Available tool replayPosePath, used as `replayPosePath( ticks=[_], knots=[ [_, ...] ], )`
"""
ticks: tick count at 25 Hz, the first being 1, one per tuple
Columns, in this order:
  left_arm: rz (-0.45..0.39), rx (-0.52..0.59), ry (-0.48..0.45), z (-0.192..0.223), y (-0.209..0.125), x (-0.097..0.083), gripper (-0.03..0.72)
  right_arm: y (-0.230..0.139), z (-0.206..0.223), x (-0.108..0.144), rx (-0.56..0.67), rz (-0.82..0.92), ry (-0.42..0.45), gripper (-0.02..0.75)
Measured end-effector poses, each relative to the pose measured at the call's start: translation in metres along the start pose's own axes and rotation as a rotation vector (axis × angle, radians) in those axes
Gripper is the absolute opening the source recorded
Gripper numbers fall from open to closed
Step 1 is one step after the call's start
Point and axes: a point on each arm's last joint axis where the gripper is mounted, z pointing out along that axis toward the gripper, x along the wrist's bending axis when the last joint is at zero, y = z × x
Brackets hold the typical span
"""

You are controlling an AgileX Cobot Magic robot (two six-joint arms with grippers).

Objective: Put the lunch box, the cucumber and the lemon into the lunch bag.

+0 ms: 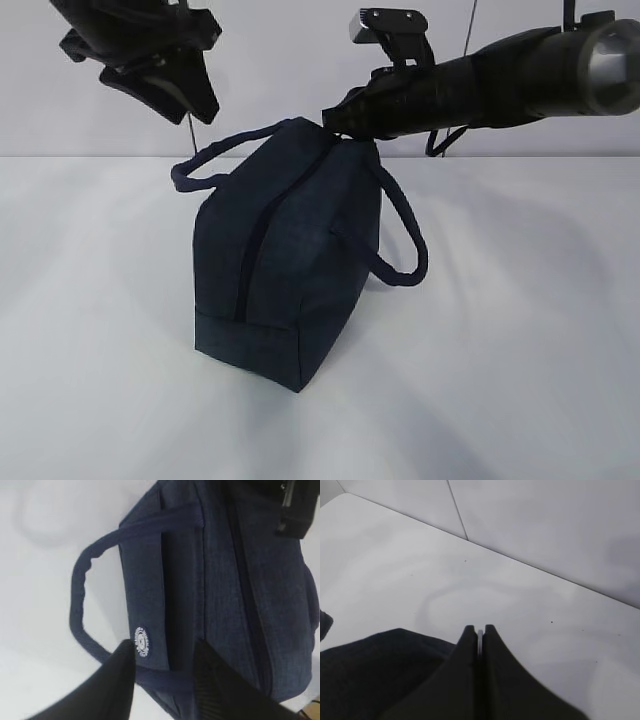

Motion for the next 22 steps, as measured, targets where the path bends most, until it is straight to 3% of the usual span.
replayPosePath(
  ticks=[15, 22],
  knots=[
    [-0.017, 0.095, -0.217, 0.060, 0.016, 0.002, 0.276, 0.000, 0.000, 0.002, 0.004, 0.002, 0.025, -0.013],
    [-0.014, 0.136, -0.247, 0.084, 0.015, 0.007, 0.276, 0.000, 0.000, 0.003, 0.004, 0.007, 0.039, -0.013]
  ],
)
